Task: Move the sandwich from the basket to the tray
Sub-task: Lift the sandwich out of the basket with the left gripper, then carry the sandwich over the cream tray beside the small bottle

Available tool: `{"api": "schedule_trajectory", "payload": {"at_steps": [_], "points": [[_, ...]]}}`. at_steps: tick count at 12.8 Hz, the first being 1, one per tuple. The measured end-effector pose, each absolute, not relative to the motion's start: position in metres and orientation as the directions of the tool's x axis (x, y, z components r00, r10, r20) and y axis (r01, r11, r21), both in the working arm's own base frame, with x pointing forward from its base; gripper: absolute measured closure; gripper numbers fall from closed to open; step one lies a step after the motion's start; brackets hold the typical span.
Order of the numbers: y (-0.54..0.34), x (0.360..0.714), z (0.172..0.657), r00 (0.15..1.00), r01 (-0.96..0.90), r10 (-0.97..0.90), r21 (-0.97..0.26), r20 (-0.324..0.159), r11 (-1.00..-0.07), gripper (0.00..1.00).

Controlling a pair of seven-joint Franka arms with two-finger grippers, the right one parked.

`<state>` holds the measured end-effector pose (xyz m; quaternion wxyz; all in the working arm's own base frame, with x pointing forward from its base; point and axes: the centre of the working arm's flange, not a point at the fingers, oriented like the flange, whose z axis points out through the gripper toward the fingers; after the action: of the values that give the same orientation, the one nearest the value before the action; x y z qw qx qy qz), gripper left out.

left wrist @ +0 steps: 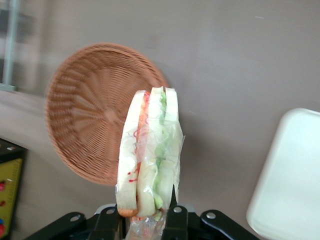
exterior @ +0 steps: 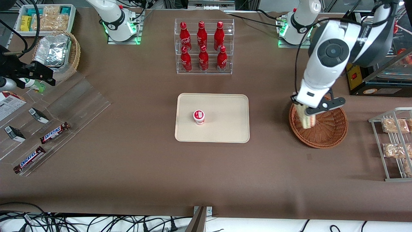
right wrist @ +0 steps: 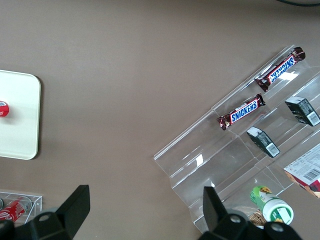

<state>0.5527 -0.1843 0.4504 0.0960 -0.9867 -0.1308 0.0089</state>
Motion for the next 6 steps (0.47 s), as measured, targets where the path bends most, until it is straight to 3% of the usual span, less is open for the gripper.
{"api": "schedule_trajectory", "payload": {"at_steps": [3,6], "points": [[-0.239,0.535,0.460,0.982,0.181,0.186,-0.128,-0.029,-0.975,0.70],[-0.294,0.520,0.440,0.992,0.110,0.114,-0.079,-0.054,-0.991,0.70]]}}
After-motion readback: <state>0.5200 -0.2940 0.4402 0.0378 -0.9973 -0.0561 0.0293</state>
